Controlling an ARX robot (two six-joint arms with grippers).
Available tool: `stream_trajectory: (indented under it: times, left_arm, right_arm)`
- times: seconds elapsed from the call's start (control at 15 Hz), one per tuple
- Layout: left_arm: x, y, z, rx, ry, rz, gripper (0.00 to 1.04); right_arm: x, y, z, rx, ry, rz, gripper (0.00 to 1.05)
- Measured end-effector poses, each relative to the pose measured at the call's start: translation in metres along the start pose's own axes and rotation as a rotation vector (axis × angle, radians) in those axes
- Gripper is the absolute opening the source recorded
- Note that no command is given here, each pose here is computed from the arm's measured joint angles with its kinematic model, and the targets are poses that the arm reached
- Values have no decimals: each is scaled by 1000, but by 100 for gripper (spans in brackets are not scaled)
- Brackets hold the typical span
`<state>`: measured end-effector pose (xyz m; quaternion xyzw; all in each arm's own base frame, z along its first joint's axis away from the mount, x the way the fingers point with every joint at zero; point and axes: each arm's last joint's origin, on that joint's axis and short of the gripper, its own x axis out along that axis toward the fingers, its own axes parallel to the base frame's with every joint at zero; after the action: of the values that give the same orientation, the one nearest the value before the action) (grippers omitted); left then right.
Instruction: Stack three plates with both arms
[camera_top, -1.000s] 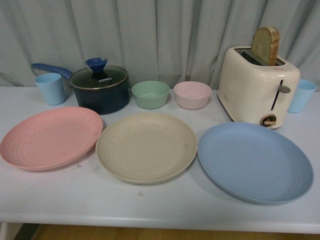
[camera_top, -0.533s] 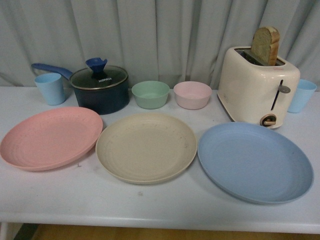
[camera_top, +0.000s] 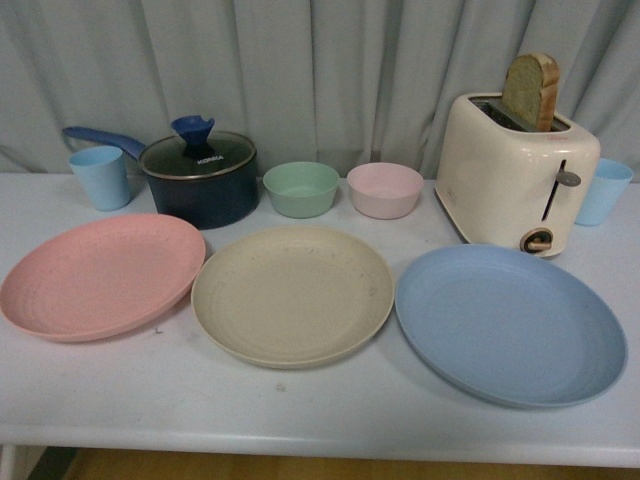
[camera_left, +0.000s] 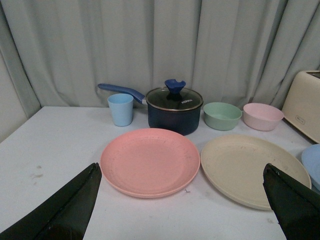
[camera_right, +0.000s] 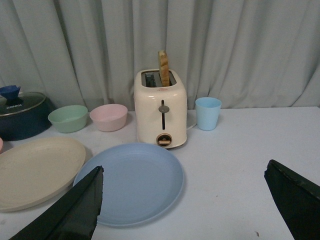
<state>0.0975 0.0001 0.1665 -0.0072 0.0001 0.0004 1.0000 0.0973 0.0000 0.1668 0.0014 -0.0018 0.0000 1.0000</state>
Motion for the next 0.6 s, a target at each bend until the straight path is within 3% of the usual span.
stream_trajectory:
  times: [0.6]
  left_arm:
    - [0,0,0,0,0,0,98]
  right_arm:
    - [0,0,0,0,0,0,98]
